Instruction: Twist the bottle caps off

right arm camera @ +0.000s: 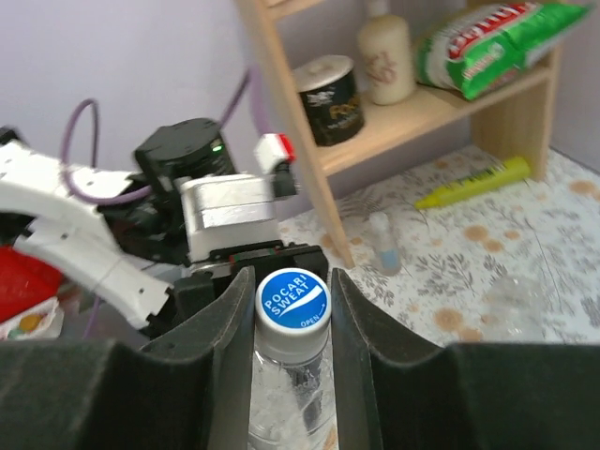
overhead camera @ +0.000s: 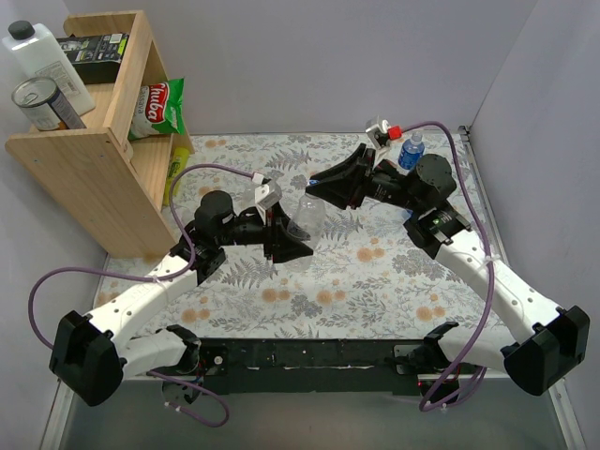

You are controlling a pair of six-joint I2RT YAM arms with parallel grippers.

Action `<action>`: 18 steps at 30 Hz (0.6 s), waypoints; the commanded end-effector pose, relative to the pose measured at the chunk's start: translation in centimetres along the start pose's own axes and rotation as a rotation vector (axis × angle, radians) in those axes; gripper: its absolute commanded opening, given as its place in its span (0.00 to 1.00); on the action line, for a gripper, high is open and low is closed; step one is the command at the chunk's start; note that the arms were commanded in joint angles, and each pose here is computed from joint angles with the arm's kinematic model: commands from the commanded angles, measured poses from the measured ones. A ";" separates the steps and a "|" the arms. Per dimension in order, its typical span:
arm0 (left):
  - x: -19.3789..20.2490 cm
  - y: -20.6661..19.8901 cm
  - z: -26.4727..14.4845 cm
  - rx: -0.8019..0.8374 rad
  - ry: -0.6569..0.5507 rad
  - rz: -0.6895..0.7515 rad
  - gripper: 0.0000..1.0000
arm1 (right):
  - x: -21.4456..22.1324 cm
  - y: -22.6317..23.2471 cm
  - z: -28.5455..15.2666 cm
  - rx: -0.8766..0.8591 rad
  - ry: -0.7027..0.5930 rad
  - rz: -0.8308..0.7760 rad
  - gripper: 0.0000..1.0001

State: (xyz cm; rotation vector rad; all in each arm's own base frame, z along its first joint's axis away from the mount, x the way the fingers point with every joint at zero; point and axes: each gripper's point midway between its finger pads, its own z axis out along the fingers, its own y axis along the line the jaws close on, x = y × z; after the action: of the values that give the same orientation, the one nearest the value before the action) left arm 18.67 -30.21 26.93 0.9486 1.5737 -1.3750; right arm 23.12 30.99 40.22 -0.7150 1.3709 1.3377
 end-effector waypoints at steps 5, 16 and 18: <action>-1.0 -9.0 -2.7 0.520 0.032 0.118 0.36 | 0.4 6.3 -1.9 -0.391 0.060 -0.273 0.01; -2.1 0.8 -0.2 -0.048 -0.022 0.131 0.38 | -2.0 1.4 -2.2 -0.040 0.017 -0.201 0.69; -1.9 2.9 -0.4 -0.168 -0.020 0.115 0.38 | -3.1 0.0 -2.6 0.082 -0.040 -0.182 0.75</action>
State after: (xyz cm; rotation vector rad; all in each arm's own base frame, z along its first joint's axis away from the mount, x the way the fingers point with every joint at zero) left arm 17.21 -30.48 27.46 1.0757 1.4855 -1.4671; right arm 20.16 29.74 40.88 -0.9643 1.2318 1.3130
